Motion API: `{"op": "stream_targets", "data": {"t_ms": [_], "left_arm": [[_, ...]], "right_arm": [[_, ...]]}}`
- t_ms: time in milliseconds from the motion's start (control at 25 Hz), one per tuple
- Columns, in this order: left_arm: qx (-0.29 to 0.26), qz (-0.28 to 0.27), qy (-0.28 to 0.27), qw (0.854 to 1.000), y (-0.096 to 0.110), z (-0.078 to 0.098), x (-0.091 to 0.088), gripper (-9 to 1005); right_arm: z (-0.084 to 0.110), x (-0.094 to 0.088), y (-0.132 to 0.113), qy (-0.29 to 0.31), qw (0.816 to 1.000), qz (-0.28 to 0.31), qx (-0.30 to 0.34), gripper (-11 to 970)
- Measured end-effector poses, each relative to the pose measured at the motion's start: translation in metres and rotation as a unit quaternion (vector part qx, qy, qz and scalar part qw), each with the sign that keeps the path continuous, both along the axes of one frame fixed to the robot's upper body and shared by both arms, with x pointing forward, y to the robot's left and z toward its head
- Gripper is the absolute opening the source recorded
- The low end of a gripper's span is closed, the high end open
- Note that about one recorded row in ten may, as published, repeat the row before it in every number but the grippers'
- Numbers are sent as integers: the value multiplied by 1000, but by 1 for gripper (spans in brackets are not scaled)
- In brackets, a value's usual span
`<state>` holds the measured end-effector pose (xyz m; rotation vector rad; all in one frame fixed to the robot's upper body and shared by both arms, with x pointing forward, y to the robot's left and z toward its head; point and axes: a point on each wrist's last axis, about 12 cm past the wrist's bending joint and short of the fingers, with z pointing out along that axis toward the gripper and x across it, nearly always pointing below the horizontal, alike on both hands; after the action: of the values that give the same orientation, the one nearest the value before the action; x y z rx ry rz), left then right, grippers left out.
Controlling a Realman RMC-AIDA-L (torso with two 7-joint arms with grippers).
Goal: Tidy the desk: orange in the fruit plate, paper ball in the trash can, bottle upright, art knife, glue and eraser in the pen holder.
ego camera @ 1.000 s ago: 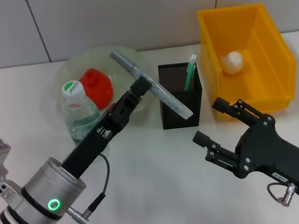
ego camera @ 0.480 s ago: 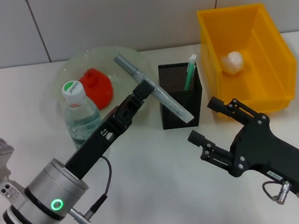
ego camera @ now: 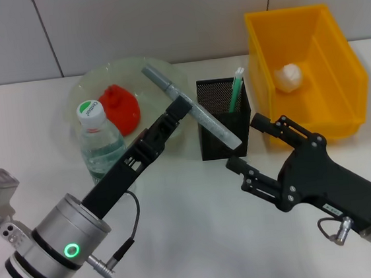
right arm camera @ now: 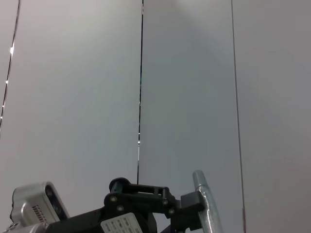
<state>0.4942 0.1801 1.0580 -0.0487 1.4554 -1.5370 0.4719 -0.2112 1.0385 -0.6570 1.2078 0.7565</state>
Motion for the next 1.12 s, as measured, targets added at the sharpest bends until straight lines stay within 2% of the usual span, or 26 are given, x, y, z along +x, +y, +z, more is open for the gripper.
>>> {"op": "stream_targets", "data": {"t_ms": [840, 1120], "left_arm": [[-8, -11, 1, 1000, -5, 2, -1, 111], [-6, -15, 2, 1000, -6, 2, -2, 111]], "right_arm": [[7, 14, 13, -5, 1000, 8, 4, 723], [7, 14, 15, -2, 1000, 11, 8, 591]]}}
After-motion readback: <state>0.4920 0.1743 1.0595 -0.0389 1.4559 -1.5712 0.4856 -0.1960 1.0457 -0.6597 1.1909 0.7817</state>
